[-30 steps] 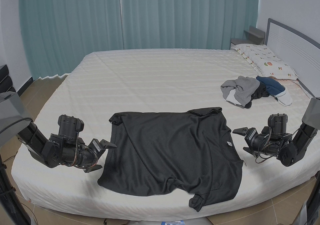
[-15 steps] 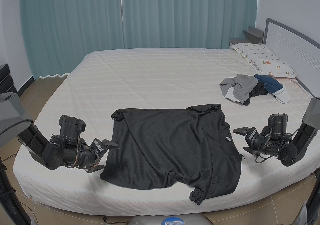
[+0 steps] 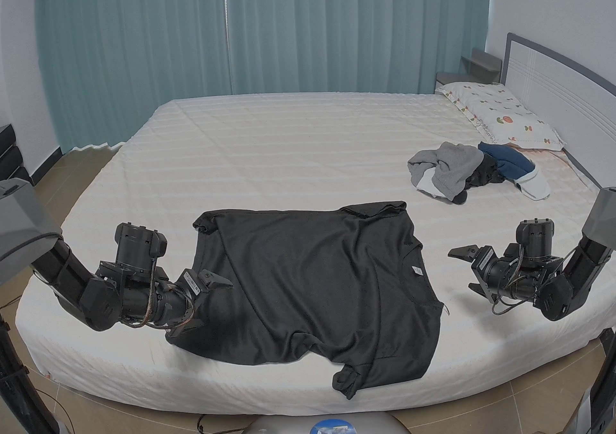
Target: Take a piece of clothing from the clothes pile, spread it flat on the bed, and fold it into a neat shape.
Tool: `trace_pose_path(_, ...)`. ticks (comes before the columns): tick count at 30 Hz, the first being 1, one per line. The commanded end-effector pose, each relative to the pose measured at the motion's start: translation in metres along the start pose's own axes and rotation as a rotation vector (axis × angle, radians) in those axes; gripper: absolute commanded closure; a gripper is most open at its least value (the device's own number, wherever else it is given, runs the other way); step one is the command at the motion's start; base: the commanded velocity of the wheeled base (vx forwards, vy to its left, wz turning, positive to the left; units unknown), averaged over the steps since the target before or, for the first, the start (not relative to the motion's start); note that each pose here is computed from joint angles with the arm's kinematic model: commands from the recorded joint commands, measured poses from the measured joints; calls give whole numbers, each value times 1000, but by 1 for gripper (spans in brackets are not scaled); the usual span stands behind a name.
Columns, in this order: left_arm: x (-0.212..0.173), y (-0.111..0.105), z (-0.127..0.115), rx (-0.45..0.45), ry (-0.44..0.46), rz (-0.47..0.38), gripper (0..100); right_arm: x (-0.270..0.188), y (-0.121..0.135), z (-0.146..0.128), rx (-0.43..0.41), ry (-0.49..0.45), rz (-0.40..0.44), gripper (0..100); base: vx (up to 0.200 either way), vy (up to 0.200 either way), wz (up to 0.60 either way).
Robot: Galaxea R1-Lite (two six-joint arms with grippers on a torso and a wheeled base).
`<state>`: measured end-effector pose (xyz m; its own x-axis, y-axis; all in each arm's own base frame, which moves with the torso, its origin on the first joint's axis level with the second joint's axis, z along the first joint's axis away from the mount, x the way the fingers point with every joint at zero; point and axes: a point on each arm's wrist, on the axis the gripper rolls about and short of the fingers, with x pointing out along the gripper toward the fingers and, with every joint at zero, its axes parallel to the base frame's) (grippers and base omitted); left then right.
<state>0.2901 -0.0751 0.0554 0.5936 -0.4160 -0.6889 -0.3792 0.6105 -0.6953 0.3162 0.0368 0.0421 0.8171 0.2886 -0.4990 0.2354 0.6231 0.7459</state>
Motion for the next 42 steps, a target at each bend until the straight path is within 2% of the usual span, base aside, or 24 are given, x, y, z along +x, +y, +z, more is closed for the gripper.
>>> trace_pose_path(1,-4,-3,0,3,-6,-12,0,-1,5,2,-6,-11,17,0,-200,0,0)
trace_pose_path(4,-13,-11,-1,-18,-21,-48,0,-6,18,-2,-49,-7,53,0,-200,0,0)
trace_pose_path(8,-15,-12,-8,-8,-4,-42,0,-14,20,-6,-84,5,57,0,-200,0,0)
trace_pose_path(12,-21,-4,-15,-3,2,-24,0,-22,18,-21,-94,49,44,0,-200,0,0)
trace_pose_path(16,-31,2,-21,-2,6,-13,0,-30,16,-31,-96,78,38,0,0,0,0)
trace_pose_path(20,-30,18,-17,-17,-47,62,0,-33,7,-37,-82,103,5,0,0,0,0)
trace_pose_path(23,-17,26,-11,-33,-67,124,0,-32,1,-41,-77,121,-17,0,0,0,0)
trace_pose_path(26,-1,36,-11,-46,-39,174,0,-33,1,-42,-74,119,-19,0,0,0,0)
trace_pose_path(30,14,39,-5,-55,-43,198,0,-35,-1,-43,-60,124,-25,0,0,0,0)
trace_pose_path(33,23,41,5,-58,-78,217,0,-33,-3,-43,-53,127,-33,0,0,0,0)
trace_pose_path(40,40,48,12,-16,-131,278,0,-32,-4,-46,-52,137,-42,0,0,0,0)
trace_pose_path(42,47,49,16,3,-173,281,0,-32,-5,-46,-52,138,-44,0,0,0,0)
